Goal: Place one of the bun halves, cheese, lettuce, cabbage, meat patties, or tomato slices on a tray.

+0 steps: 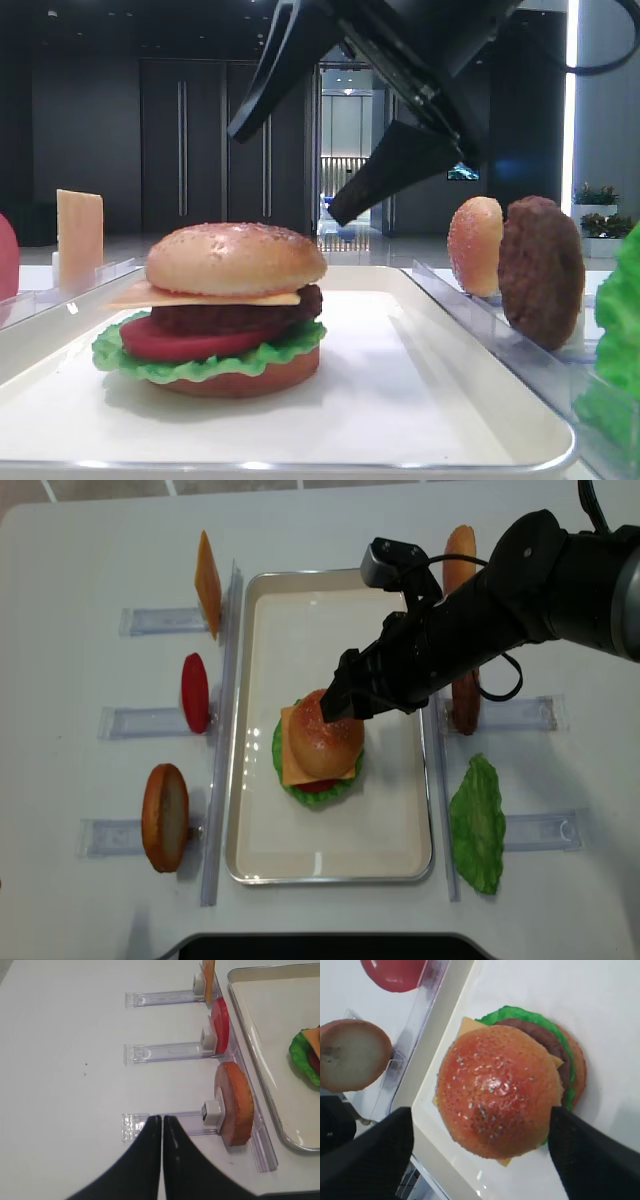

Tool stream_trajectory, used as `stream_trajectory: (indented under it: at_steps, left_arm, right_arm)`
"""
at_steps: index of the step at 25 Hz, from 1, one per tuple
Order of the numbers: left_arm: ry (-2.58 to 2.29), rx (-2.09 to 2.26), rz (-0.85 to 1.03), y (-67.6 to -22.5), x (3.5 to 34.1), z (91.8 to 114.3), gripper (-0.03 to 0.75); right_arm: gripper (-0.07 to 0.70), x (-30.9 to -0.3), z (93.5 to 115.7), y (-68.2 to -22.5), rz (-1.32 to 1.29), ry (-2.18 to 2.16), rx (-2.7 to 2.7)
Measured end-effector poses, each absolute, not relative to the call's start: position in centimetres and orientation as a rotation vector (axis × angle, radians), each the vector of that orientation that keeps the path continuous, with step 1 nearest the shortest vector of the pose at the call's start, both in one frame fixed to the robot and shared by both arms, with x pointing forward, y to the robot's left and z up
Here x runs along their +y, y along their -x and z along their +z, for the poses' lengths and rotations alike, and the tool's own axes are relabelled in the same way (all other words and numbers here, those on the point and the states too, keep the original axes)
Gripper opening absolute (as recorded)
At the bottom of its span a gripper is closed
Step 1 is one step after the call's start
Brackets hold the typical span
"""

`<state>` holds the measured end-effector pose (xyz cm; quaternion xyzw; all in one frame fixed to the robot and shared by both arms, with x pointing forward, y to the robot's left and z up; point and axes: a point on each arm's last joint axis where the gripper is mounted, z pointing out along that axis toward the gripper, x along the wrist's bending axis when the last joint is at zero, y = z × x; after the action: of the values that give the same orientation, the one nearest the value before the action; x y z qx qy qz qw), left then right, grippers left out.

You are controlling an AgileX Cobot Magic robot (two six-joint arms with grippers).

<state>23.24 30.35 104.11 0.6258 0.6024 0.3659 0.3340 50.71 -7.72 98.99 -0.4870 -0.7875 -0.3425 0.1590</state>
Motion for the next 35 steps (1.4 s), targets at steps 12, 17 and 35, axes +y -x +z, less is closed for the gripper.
stream_trajectory:
  at_steps: [12, 17, 35]
  left_arm:
    - [-1.634, 1.573, 0.955, -23.2, 30.3, 104.1, 0.0]
    - [-1.634, 1.573, 0.955, -23.2, 30.3, 104.1, 0.0]
    - [-1.634, 1.573, 0.955, -23.2, 30.3, 104.1, 0.0]
  right_arm:
    - [0.53, -7.8, 111.0, -52.8, -0.99, 1.424, -2.441]
    - [0.529, -10.2, 109.8, -53.5, -0.684, 1.706, -2.59]
    - [0.529, -31.7, 106.4, -60.3, -0.305, 2.438, -2.182]
